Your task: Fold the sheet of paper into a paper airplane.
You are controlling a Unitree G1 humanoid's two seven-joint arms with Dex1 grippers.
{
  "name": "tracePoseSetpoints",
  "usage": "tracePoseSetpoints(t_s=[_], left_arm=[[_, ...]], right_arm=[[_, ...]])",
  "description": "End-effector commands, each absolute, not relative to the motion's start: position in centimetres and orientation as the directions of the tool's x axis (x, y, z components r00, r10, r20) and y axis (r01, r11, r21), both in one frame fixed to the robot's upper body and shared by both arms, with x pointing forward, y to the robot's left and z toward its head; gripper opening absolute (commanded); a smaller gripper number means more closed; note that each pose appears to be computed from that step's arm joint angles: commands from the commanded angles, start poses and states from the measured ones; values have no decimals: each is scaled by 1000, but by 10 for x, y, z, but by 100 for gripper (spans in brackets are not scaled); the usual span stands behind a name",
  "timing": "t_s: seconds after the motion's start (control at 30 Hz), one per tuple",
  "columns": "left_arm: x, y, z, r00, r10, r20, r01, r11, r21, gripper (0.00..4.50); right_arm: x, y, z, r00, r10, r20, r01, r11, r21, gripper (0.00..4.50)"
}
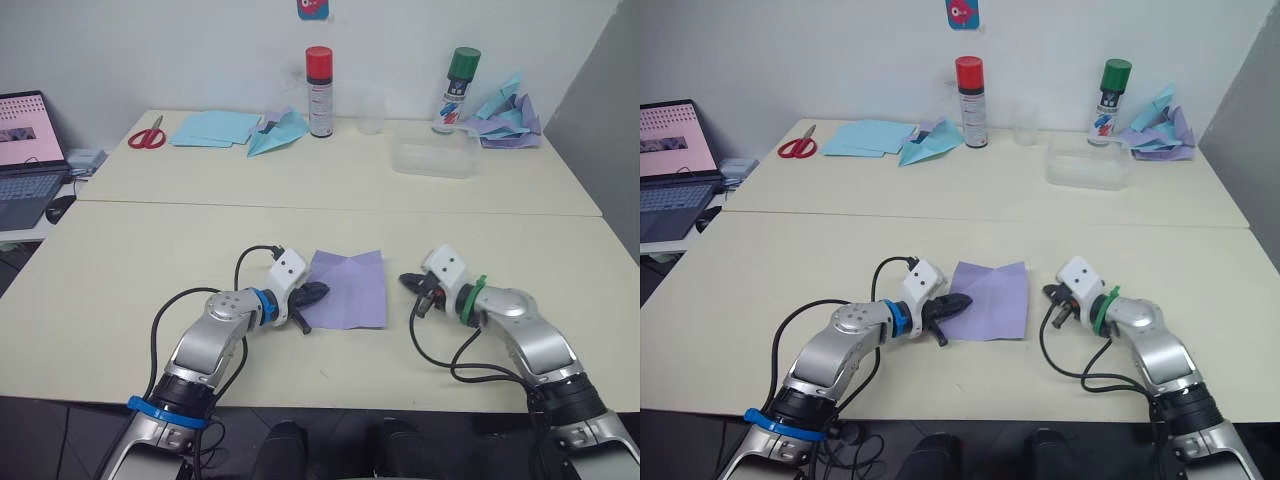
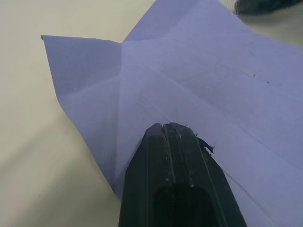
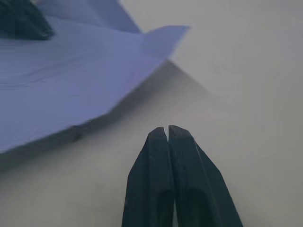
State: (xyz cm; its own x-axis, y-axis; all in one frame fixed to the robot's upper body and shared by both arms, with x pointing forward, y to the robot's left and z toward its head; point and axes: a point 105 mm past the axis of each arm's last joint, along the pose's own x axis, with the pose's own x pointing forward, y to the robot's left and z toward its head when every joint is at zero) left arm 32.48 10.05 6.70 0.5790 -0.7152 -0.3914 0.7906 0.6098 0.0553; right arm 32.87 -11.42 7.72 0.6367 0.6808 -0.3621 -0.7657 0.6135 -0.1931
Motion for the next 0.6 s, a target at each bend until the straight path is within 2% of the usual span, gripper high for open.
tracePoseSetpoints(t_s=[0.03, 0.33, 0.47, 0.6], left_arm=[[317, 108, 44, 558, -686, -468, 782, 623, 18, 0], [316, 115, 45, 571, -678, -463, 774, 632, 30, 0], [313, 116, 43, 567, -676, -471, 775, 632, 26, 0], [310, 119, 43, 565, -673, -477, 775, 632, 26, 0]], right_arm=[[316, -86, 85, 550, 772, -320, -830, 547, -107, 2], [320, -57, 109, 536, 826, -174, -835, 550, 37, 2], [320, -38, 112, 505, 850, -149, -851, 519, 77, 2], [323, -26, 103, 492, 851, -183, -859, 509, 59, 2]])
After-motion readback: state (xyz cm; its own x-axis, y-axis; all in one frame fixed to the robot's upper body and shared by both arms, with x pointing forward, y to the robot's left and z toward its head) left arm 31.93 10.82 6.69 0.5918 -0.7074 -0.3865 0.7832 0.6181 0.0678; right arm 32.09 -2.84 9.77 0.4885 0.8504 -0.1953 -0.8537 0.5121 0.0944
